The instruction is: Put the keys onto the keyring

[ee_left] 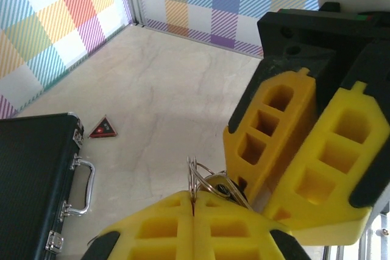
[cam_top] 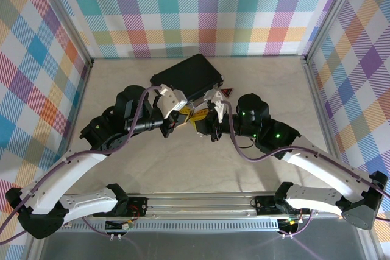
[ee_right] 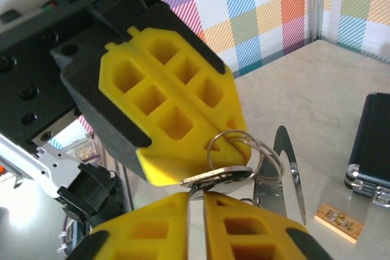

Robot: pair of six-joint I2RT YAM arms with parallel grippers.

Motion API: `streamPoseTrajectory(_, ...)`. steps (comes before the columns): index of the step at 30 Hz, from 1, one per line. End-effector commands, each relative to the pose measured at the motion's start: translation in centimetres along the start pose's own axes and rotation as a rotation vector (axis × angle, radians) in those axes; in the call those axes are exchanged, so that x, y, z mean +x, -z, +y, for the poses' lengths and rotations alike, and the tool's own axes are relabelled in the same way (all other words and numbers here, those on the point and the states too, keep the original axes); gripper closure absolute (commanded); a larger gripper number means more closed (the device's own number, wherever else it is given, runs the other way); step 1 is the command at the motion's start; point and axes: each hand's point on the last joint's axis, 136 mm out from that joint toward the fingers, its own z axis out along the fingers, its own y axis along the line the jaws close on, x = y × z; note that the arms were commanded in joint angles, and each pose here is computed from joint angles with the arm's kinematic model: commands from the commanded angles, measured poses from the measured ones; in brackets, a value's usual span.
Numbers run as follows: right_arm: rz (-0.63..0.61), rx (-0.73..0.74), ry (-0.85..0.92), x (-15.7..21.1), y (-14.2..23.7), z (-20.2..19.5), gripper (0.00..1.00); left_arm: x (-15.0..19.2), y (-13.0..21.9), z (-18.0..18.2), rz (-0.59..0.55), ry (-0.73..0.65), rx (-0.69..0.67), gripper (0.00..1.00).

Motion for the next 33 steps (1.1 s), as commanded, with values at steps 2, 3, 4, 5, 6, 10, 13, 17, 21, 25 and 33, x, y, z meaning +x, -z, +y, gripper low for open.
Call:
streamPoseTrajectory(2, -0.058, -0.008, 0.025, -2.2, 0.2, 0.7, 0.74, 0.1, 0.6, -1.0, -0.006, -0.014, 0.04, 1.0)
streamPoseTrajectory(3, -0.06, -0.007, 0.024, -2.2, 0.2, 0.7, 0.74, 0.1, 0.7, -1.1, -0.006, -0.016, 0.04, 1.0)
streamPoseTrajectory(4, -0.059, -0.008, 0.025, -2.2, 0.2, 0.8, 0.73, 0.1, 0.6, -1.1, -0.005, -0.016, 0.041, 1.0)
streamPoseTrajectory(5, -0.059, -0.011, 0.025, -2.3, 0.1, 0.8, 0.73, 0.1, 0.6, -1.1, -0.004, -0.017, 0.041, 1.0)
streamPoseTrajectory(6, -0.061, -0.014, 0.025, -2.4, 0.1, 0.9, 0.71, 0.2, 0.7, -1.1, -0.005, -0.016, 0.04, 1.0)
streamPoseTrajectory(10, -0.061, -0.012, 0.019, -2.5, 0.0, 0.9, 0.68, 0.0, 0.9, -1.2, -0.011, -0.02, 0.044, 1.0)
streamPoseTrajectory(13, -0.07, -0.018, 0.008, -2.7, -0.1, 1.0, 0.61, 0.2, 0.9, -1.1, -0.008, -0.022, 0.037, 1.0)
streamPoseTrajectory(17, -0.079, -0.018, -0.005, -2.8, -0.1, 1.0, 0.56, 0.2, 1.0, -1.1, -0.013, -0.023, 0.037, 1.0)
streamPoseTrajectory(21, -0.081, 0.028, -0.023, -2.6, -0.2, 0.2, 0.58, -0.1, 1.1, -1.3, -0.022, -0.025, 0.045, 1.0)
streamPoseTrajectory(25, -0.081, 0.092, -0.035, -2.4, 0.1, -0.9, 0.68, -0.1, 1.3, -1.4, -0.026, -0.027, 0.05, 1.0)
streamPoseTrajectory(33, -0.079, 0.107, -0.038, -2.3, 0.1, -1.2, 0.84, 0.1, 1.4, -1.6, -0.028, -0.028, 0.055, 1.0)
